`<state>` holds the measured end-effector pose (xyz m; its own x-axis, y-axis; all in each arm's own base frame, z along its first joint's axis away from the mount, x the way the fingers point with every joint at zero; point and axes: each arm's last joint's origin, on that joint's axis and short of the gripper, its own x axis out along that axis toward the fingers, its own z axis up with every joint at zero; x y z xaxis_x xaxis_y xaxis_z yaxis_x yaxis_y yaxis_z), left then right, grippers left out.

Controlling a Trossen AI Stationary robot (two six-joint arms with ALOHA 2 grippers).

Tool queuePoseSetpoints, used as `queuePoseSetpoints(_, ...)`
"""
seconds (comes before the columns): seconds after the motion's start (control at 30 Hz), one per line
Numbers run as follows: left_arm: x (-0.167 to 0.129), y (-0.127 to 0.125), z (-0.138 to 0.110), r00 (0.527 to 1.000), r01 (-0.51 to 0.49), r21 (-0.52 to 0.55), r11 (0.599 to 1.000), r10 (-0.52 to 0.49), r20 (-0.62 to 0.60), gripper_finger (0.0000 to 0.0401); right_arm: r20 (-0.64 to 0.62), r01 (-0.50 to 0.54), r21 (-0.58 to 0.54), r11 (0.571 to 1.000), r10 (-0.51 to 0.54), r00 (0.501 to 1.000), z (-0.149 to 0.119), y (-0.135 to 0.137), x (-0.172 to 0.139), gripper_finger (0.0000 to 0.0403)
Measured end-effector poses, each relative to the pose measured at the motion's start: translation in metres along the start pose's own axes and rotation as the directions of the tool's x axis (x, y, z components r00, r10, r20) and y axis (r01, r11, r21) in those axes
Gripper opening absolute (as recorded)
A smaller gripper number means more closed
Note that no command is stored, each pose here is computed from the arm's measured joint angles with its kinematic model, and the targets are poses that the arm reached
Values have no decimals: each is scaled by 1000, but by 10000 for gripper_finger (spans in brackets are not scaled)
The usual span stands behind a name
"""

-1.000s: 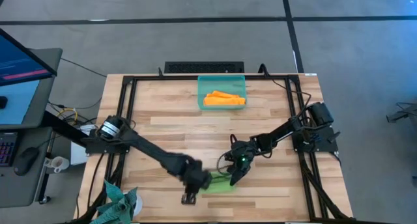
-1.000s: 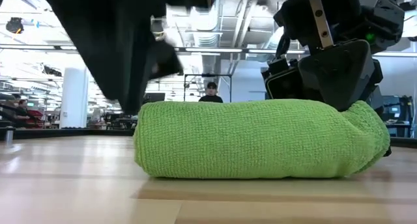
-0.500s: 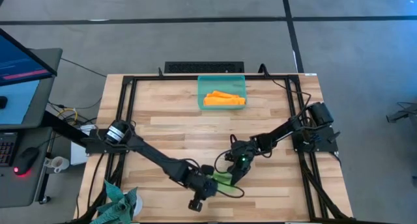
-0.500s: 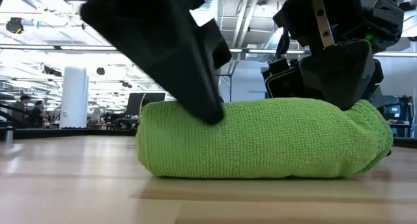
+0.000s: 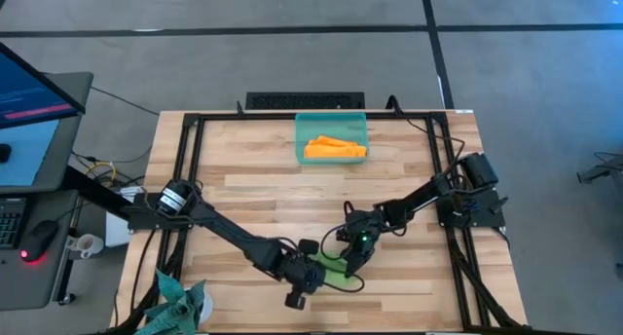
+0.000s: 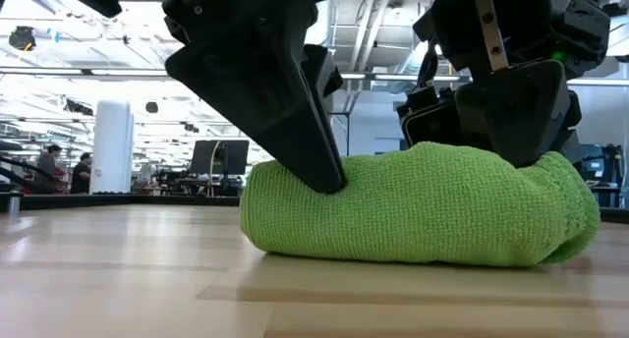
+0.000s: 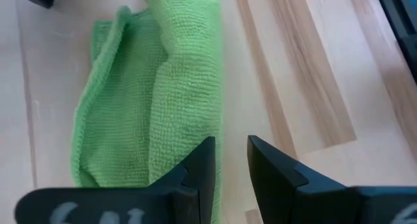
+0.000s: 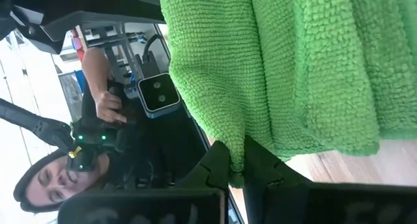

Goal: Roll microfiber towels into tight, uniform cylinder then place into a basket
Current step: Roll the green microfiber towel

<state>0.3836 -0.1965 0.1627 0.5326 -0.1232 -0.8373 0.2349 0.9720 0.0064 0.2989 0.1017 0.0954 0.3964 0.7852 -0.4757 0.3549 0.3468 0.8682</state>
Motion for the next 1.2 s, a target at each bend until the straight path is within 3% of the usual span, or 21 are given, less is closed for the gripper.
queuePoseSetpoints(0.77, -9, -3, 1, 999, -55, 29, 998, 54, 5, 83, -3, 1, 2, 1000, -1, 1000, 0, 0, 0, 34)
queuePoseSetpoints(0.97, -7, 11, -3, 987, -153, 19, 988, 154, -44, 83, -3, 1, 3, 1000, -1, 1000, 0, 0, 0, 31)
queuePoseSetpoints(1.2, 0, 28, -11, 987, -134, -37, 990, 130, -97, 83, -2, -1, 28, 1000, 1, 1000, 0, 0, 0, 33)
